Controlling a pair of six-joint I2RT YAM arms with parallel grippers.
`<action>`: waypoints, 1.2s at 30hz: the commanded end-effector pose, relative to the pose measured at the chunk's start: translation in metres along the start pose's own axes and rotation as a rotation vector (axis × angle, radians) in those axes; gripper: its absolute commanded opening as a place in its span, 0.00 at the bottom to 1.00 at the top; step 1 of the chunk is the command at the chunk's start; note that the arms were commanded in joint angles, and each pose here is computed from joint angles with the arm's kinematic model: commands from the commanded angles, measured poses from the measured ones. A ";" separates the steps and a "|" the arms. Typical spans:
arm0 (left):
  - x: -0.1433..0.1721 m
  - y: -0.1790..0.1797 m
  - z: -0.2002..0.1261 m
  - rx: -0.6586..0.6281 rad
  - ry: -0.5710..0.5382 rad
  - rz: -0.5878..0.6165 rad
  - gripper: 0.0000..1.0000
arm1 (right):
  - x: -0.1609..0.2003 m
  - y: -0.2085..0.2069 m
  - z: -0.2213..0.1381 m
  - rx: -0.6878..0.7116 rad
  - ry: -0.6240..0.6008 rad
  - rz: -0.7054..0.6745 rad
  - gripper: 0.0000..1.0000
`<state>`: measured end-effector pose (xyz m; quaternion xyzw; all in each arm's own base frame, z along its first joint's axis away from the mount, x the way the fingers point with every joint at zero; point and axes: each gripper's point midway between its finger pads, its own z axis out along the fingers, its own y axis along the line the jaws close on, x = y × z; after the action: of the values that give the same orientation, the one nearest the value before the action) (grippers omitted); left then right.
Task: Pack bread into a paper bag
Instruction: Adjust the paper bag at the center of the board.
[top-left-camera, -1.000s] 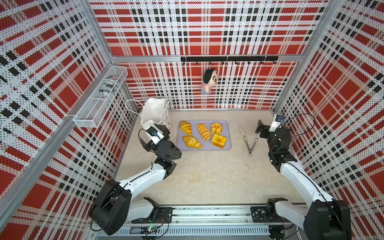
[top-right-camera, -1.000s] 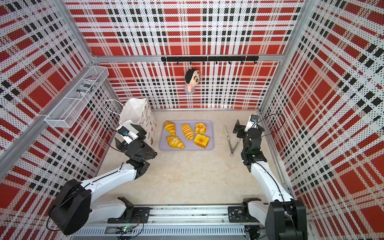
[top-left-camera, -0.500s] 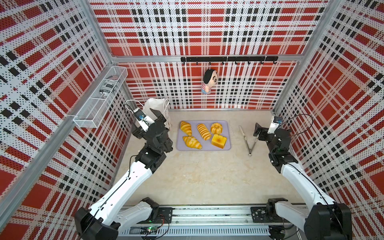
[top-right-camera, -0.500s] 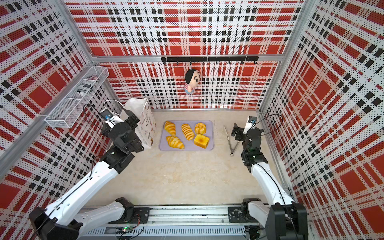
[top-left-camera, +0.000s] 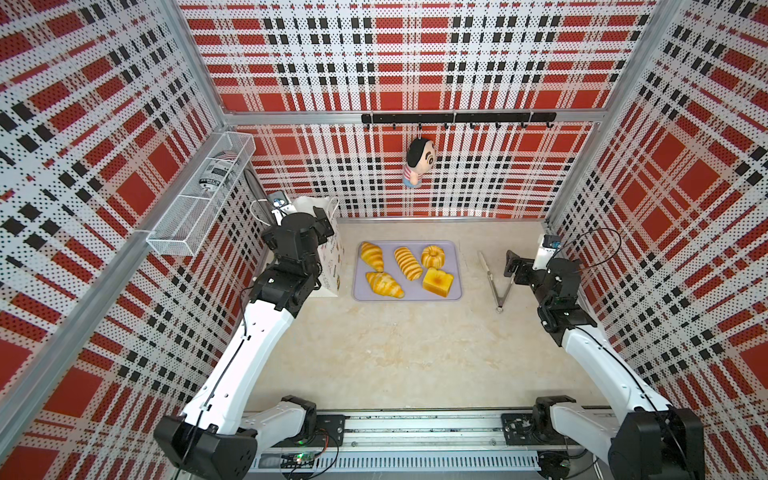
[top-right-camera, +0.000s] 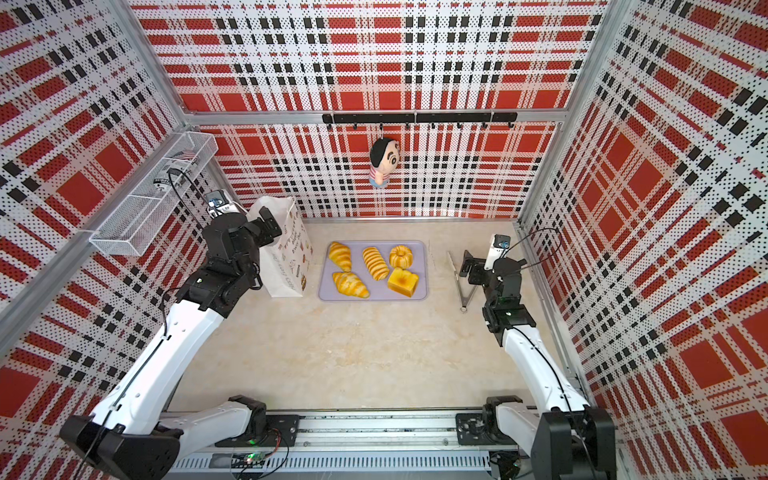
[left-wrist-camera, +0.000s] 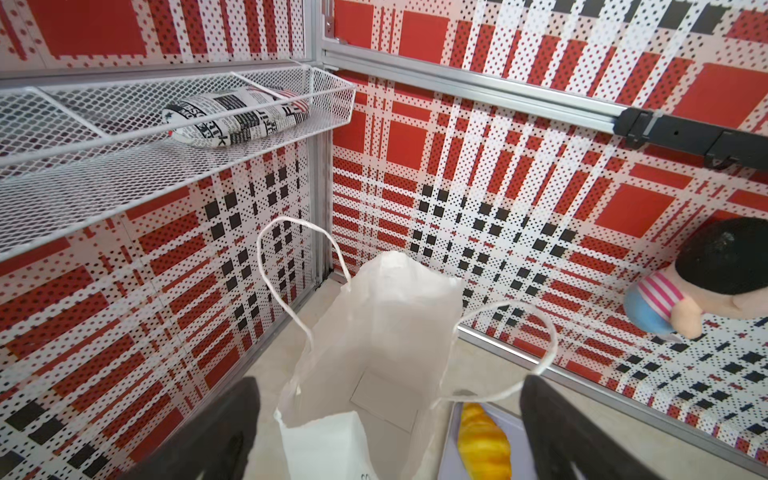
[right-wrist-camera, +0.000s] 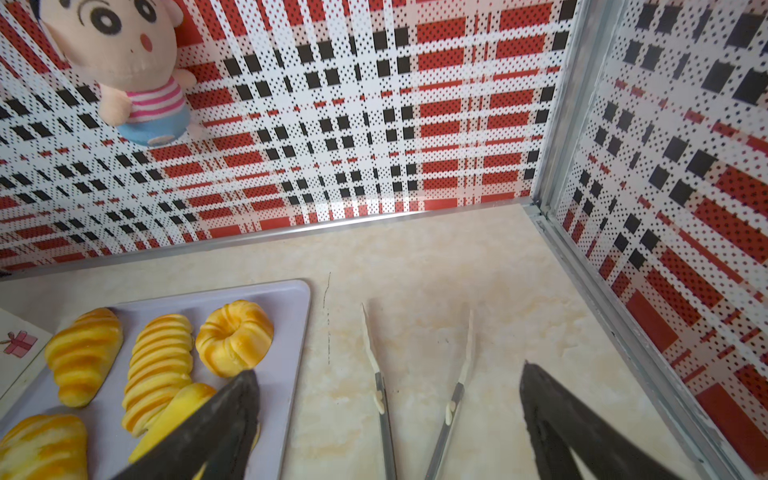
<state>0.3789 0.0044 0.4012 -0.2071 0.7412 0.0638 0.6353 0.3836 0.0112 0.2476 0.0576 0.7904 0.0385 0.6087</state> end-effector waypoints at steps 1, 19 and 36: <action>0.030 0.005 0.019 0.030 0.144 0.039 0.98 | 0.000 0.007 0.002 -0.026 0.040 0.006 1.00; 0.085 -0.004 0.068 0.005 0.332 0.189 0.94 | 0.027 0.015 0.013 -0.073 0.111 0.042 1.00; 0.087 -0.025 0.075 0.031 0.394 0.294 0.52 | 0.037 0.016 0.013 -0.087 0.130 0.062 1.00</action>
<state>0.4489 -0.0083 0.3096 -0.1079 0.8677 0.0986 0.4751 0.3900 0.0297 0.2121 0.0542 0.8259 0.0899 0.5539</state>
